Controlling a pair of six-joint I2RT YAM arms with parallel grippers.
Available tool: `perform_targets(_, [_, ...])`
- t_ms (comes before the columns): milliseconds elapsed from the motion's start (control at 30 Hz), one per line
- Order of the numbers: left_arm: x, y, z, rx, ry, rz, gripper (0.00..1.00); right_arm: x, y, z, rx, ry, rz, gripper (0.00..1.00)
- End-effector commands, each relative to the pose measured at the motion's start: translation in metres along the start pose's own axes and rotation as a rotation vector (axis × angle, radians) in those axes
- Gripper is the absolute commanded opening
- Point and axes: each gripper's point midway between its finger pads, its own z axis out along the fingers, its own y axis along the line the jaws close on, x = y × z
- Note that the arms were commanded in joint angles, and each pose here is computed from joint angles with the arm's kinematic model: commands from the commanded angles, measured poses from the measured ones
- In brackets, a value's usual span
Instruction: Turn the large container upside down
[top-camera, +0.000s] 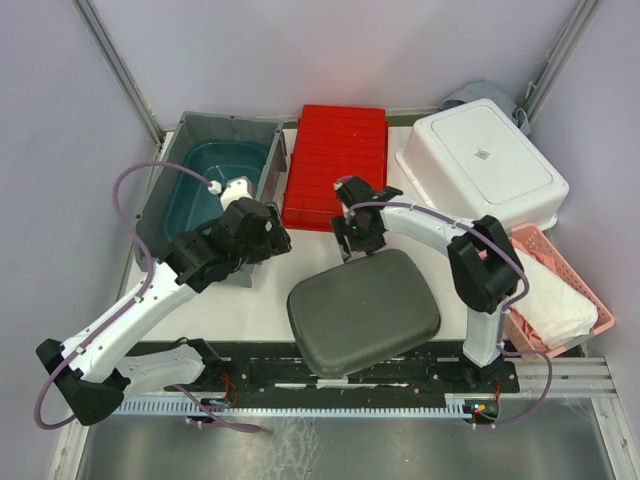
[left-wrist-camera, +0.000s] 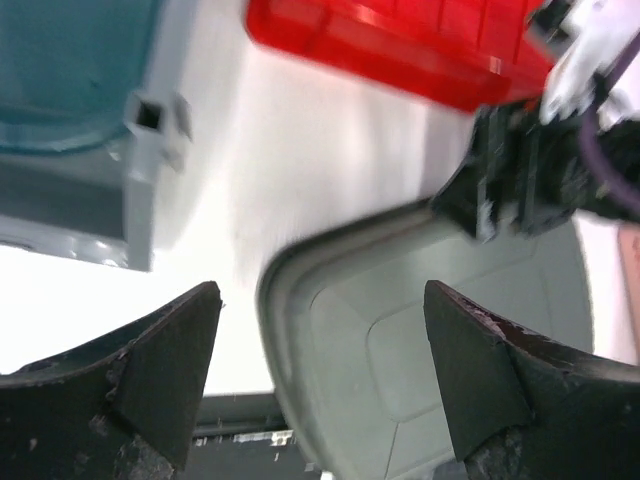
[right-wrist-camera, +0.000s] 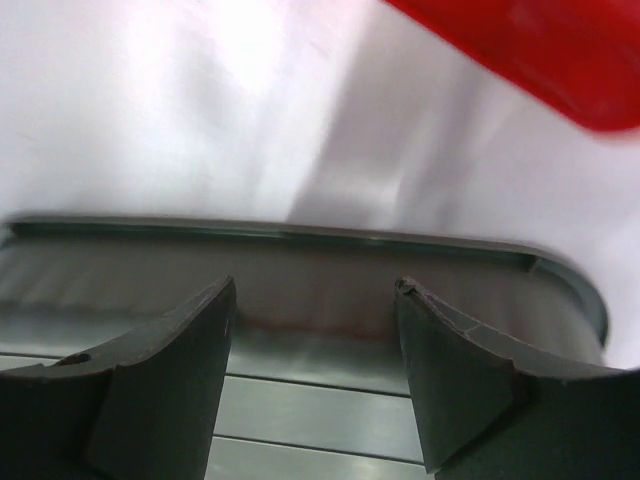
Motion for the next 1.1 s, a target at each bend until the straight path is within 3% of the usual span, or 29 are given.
perform_targets(0, [0.057,-0.015,-0.002,0.185,0.234,0.142,0.88,0.021,-0.051,-0.035,0.078,-0.016,0.075,0.73])
perform_targets(200, [0.123,-0.033,-0.005,0.364,0.491,0.226,0.88,-0.004,-0.066,-0.091,0.130,-0.132,0.081,0.75])
perform_targets(533, [0.192,-0.028,0.028,0.284,0.729,0.279,0.90,-0.029,-0.107,-0.170,0.255,-0.342,0.193,0.82])
perform_targets(733, [0.204,-0.055,0.051,0.331,0.762,0.263,0.91,-0.019,-0.123,-0.181,0.296,-0.333,0.201,0.83])
perform_targets(900, [0.196,-0.103,0.092,0.422,0.691,0.274,0.91,-0.019,-0.127,-0.185,0.295,-0.349,0.211,0.83])
perform_targets(1067, [0.131,-0.142,0.115,0.410,0.559,0.381,0.92,-0.026,-0.123,-0.192,0.266,-0.376,0.218,0.83])
